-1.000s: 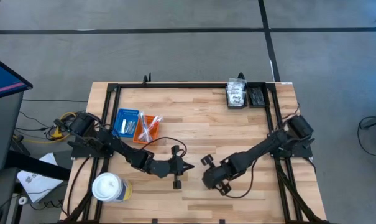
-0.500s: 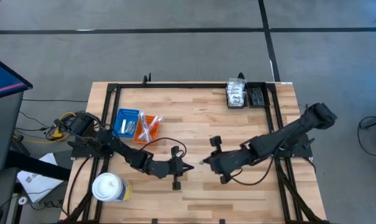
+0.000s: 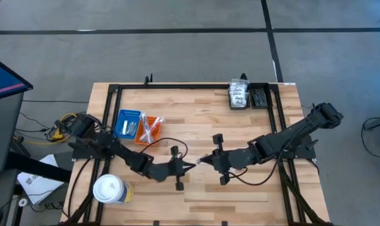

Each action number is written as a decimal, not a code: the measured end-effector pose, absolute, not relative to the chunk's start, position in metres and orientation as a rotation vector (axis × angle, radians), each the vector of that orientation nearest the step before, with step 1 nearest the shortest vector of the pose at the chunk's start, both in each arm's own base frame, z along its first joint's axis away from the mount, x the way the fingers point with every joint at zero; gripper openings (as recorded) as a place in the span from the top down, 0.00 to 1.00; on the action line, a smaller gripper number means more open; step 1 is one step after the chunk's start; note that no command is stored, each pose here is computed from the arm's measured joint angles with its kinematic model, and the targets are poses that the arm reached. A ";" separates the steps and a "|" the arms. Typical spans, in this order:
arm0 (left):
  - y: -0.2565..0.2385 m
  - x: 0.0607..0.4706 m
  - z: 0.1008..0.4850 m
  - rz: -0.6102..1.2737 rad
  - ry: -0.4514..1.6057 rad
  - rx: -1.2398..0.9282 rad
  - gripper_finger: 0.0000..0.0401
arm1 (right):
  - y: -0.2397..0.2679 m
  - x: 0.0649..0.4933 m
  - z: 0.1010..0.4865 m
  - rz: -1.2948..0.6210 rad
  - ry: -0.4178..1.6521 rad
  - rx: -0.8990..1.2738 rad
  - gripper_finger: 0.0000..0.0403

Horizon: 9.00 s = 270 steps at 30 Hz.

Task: Pick & Place Travel size toiletries
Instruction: Put the silver nail cutter into the blue bin, then adjust the orange bin

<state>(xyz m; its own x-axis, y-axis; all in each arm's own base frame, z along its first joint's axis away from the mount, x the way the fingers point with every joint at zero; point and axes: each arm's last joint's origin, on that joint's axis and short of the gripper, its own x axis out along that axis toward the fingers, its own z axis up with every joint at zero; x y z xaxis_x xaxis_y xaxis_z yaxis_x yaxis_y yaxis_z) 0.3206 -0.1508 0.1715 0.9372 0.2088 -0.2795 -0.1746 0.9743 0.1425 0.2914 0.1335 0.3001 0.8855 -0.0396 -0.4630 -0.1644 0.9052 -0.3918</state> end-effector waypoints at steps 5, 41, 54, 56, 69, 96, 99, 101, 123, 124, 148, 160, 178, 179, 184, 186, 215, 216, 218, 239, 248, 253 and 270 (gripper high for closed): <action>-0.161 0.302 0.171 0.227 0.161 0.208 1.00 | 0.135 0.293 0.304 0.072 0.442 -0.447 1.00; -0.140 0.232 0.305 -0.046 -0.214 0.671 0.61 | 0.166 0.293 0.376 0.310 -0.065 -0.556 1.00; -0.154 0.268 0.304 -0.024 -0.192 0.687 0.56 | 0.156 0.297 0.360 0.280 -0.110 -0.560 1.00; -0.154 0.268 0.304 -0.027 -0.188 0.672 0.54 | 0.155 0.298 0.360 0.281 -0.116 -0.568 1.00; -0.153 0.267 0.306 -0.028 -0.202 0.642 0.51 | 0.152 0.317 0.350 0.274 -0.169 -0.599 1.00; -0.149 0.270 0.306 -0.060 -0.207 0.605 0.51 | 0.148 0.334 0.337 0.232 -0.181 -0.596 1.00; -0.149 0.270 0.306 -0.060 -0.207 0.605 0.51 | 0.149 0.334 0.338 0.233 -0.185 -0.593 1.00; -0.149 0.270 0.306 -0.060 -0.206 0.606 0.51 | 0.148 0.334 0.338 0.234 -0.185 -0.593 1.00; -0.139 0.275 0.306 -0.056 -0.206 0.560 0.77 | 0.148 0.334 0.339 0.227 -0.196 -0.594 1.00; -0.139 0.275 0.306 -0.057 -0.206 0.560 0.79 | 0.148 0.334 0.339 0.227 -0.196 -0.597 1.00; -0.137 0.270 0.307 0.050 -0.126 0.504 0.99 | 0.137 0.334 0.343 0.077 -0.142 -0.479 0.57; -0.109 0.244 0.320 0.399 0.064 0.353 0.99 | 0.143 0.308 0.358 -0.237 -0.017 -0.572 0.41; 0.017 0.203 0.288 0.861 0.515 -0.188 0.99 | 0.060 0.281 0.370 0.088 0.210 -0.208 0.56; 0.027 0.199 0.286 0.892 0.566 -0.237 0.99 | 0.061 0.280 0.370 0.091 0.209 -0.207 0.57; 0.063 0.180 0.267 1.008 0.868 -0.428 0.99 | 0.068 0.278 0.370 0.119 0.211 -0.224 0.59; 0.070 0.175 0.261 1.055 0.959 -0.452 0.99 | 0.071 0.278 0.369 0.128 0.213 -0.231 0.59; 0.060 0.160 0.175 1.163 1.392 -0.540 0.88 | 0.077 0.276 0.368 0.152 0.217 -0.244 0.56; 0.060 0.160 0.175 1.163 1.392 -0.539 0.85 | 0.077 0.276 0.368 0.152 0.217 -0.245 0.56; 0.060 0.160 0.175 1.166 1.391 -0.532 0.80 | 0.077 0.276 0.368 0.152 0.217 -0.245 0.56; 0.048 0.217 0.255 0.608 1.008 -0.385 0.99 | 0.077 0.276 0.368 0.155 0.216 -0.271 0.55; 0.045 0.269 0.222 0.402 1.195 -0.154 1.00 | 0.079 0.275 0.368 0.162 0.215 -0.271 0.56; 0.047 0.290 0.198 0.312 1.314 -0.044 1.00 | 0.079 0.275 0.368 0.162 0.215 -0.271 0.56; 0.074 0.286 0.193 0.373 1.393 0.068 1.00 | 0.079 0.275 0.367 0.163 0.223 -0.270 0.55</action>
